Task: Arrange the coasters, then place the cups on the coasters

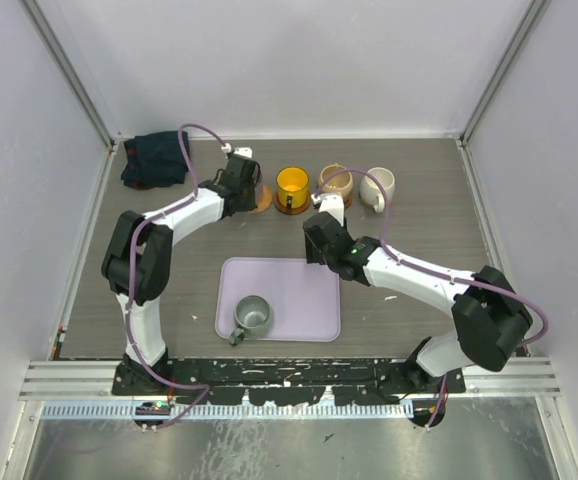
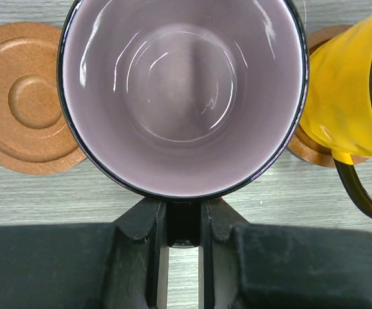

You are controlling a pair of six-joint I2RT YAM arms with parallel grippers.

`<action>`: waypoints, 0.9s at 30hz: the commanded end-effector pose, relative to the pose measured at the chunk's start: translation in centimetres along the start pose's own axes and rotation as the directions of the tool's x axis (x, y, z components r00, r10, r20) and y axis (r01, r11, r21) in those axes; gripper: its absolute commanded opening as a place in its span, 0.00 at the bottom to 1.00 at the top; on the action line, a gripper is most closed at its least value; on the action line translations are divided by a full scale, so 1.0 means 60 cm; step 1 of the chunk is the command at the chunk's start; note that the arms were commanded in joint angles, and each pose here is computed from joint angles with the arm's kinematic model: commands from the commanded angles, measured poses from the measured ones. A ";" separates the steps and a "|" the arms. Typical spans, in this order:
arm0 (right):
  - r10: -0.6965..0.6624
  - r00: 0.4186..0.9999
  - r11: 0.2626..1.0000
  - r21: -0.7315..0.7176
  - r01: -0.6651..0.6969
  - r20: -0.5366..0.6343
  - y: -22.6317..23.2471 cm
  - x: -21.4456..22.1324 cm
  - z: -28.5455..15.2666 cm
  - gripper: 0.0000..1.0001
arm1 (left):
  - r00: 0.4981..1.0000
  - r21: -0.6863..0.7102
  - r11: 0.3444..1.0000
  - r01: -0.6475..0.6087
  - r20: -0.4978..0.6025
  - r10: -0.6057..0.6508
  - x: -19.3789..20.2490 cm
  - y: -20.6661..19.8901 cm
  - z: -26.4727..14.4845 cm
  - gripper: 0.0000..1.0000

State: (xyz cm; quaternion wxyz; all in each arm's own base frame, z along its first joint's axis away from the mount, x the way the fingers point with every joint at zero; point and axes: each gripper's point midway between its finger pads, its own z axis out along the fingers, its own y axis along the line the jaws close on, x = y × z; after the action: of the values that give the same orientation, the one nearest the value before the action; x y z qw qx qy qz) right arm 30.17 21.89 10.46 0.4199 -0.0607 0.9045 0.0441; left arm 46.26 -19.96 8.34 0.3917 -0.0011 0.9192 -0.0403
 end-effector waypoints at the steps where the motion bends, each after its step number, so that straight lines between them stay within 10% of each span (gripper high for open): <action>1: 0.009 0.999 1.000 -0.025 -0.008 0.038 0.017 -0.024 0.000 0.56 | 0.985 0.057 0.995 0.076 0.151 -0.084 -0.078 -0.018 -0.004 0.02; 27: 0.004 1.000 0.999 -0.043 -0.003 0.021 0.028 -0.019 0.011 0.56 | 0.991 0.077 0.992 0.095 0.083 -0.101 -0.050 -0.027 0.011 0.06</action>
State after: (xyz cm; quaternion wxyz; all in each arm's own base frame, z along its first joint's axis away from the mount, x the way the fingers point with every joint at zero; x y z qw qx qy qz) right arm 29.97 22.39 8.88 0.4002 -0.0714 0.9125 0.0445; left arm 46.39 -20.81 6.96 0.3763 -0.0147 0.9237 -0.0702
